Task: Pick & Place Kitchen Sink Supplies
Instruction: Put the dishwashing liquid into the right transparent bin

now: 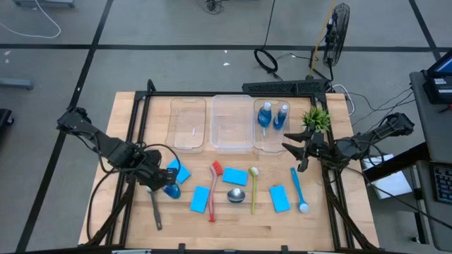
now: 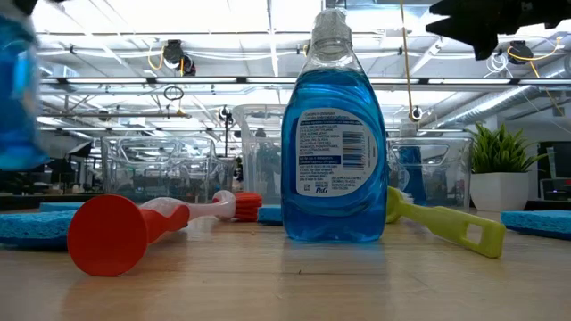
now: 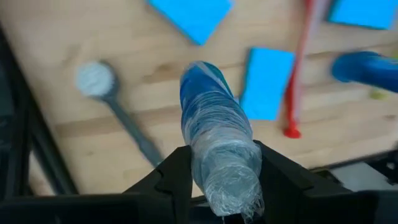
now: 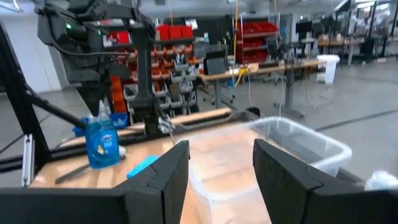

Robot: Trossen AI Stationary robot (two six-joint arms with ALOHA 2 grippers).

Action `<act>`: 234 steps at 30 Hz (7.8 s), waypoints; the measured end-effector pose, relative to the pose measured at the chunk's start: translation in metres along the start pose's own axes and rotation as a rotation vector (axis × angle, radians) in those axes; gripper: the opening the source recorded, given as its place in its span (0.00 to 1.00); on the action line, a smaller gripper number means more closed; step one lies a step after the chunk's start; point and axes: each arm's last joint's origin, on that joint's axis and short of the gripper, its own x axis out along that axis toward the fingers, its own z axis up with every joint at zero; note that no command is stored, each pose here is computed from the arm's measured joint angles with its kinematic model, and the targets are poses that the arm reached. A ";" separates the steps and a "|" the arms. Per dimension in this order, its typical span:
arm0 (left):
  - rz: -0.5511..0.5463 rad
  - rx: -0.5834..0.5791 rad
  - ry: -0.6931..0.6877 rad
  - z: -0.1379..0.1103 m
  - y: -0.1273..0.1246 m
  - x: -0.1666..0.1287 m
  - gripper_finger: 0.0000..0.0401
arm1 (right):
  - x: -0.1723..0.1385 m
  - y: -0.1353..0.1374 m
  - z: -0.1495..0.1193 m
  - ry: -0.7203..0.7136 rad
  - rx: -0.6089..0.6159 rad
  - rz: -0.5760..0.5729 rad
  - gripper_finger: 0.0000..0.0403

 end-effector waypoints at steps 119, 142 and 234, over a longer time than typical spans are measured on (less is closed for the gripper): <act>-0.699 0.601 -0.594 0.178 -0.266 -0.012 0.35 | 0.104 0.049 0.018 0.190 -0.908 -0.628 0.60; -0.699 0.590 -0.596 0.179 -0.268 -0.007 0.35 | 0.105 0.049 0.018 0.179 -0.863 -0.638 0.42; -0.700 0.644 -0.616 0.194 -0.267 -0.009 0.33 | 0.078 0.071 0.023 0.145 -0.649 -0.682 0.65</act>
